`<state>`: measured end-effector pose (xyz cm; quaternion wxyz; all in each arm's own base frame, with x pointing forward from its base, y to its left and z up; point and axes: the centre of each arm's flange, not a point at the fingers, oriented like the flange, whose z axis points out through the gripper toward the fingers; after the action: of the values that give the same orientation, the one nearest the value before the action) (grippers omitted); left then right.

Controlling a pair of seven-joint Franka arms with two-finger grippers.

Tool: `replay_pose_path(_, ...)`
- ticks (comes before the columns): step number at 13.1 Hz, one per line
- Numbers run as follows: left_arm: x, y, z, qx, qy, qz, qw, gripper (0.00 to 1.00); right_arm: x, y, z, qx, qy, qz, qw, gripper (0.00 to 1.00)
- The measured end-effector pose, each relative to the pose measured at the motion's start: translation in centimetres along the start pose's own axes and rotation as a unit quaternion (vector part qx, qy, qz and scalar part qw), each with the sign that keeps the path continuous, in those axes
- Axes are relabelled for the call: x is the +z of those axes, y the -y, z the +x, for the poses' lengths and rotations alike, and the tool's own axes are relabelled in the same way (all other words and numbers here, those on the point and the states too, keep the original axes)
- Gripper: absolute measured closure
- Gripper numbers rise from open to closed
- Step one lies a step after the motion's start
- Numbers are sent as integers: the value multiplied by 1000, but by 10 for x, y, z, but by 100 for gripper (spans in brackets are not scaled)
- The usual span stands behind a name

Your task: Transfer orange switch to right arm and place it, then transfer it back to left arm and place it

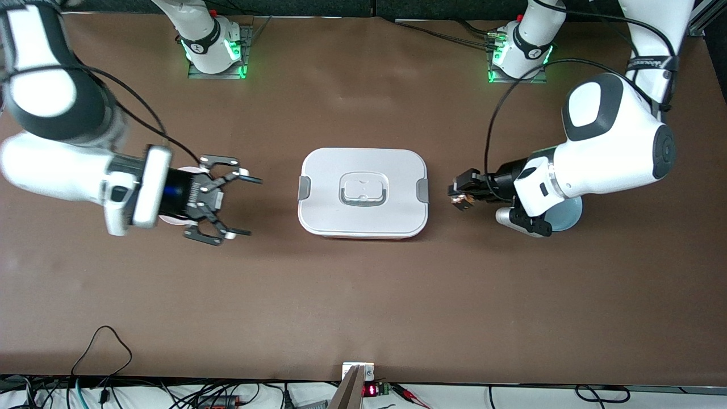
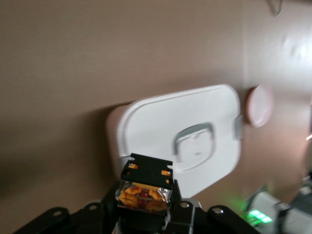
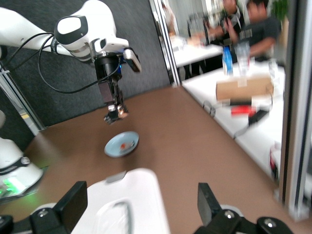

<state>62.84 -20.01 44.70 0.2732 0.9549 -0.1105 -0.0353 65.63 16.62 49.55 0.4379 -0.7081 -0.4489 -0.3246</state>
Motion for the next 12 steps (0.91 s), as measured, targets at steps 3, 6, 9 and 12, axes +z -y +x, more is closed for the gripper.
replay_pose_path(3,6,42,-2,122,43,87,988,58,-44,18,7,136,74,-14,988,0)
replay_pose_path(6,19,103,-5,219,100,114,964,58,-54,30,15,224,138,-77,962,0)
replay_pose_path(9,36,176,-13,295,156,127,934,58,-58,32,10,279,207,-164,923,0)
replay_pose_path(12,45,233,-18,356,177,148,906,58,-66,29,-11,353,286,-248,855,0)
